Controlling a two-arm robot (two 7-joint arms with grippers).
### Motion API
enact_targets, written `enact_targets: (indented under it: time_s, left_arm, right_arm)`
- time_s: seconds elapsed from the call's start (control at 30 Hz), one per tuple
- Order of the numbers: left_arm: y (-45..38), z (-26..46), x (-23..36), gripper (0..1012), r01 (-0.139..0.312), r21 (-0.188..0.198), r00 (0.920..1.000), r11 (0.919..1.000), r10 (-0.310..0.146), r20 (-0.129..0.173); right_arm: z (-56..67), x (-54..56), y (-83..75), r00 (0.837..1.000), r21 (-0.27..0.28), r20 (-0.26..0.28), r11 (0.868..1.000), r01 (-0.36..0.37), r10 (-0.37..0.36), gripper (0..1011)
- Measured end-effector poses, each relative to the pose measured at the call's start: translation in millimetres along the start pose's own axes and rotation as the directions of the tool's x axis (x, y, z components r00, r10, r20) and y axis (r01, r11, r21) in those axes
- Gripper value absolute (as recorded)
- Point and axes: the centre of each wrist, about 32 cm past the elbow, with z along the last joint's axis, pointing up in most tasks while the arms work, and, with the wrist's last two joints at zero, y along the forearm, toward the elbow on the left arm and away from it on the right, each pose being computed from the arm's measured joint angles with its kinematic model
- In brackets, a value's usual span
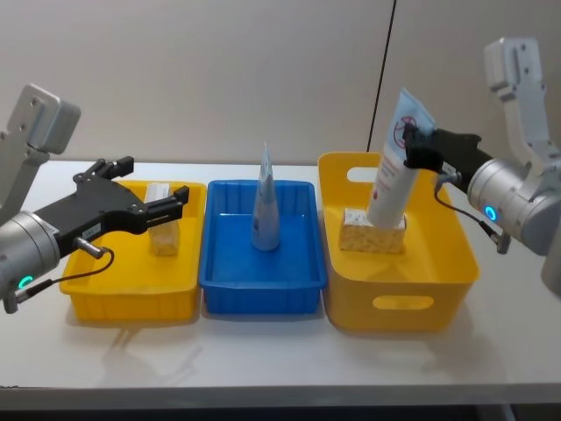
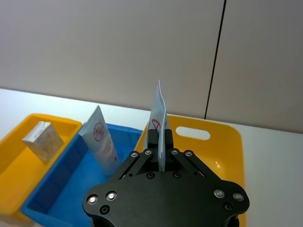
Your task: Bimanual collaborative sorting of washing and personal care products
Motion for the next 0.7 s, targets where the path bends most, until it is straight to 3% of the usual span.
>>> enact_targets:
  time_s: [0.3, 0.7]
  left_arm:
    - [0.0, 0.0, 0.0, 1001, 0.0, 0.0, 1.0, 1.0, 0.0, 0.0]
    - [0.0, 0.0, 0.0, 1001, 0.0, 0.0, 1.0, 1.0, 0.0, 0.0]
  right_arm:
    - [-16.8, 6.0, 0.2, 0.999, -0.033, 0.042, 0.999, 0.018, -0.017, 35]
    - [-25.7, 9.7, 0.6, 0.998, -0.047, 0.066, 0.998, 0.029, -0.026, 405]
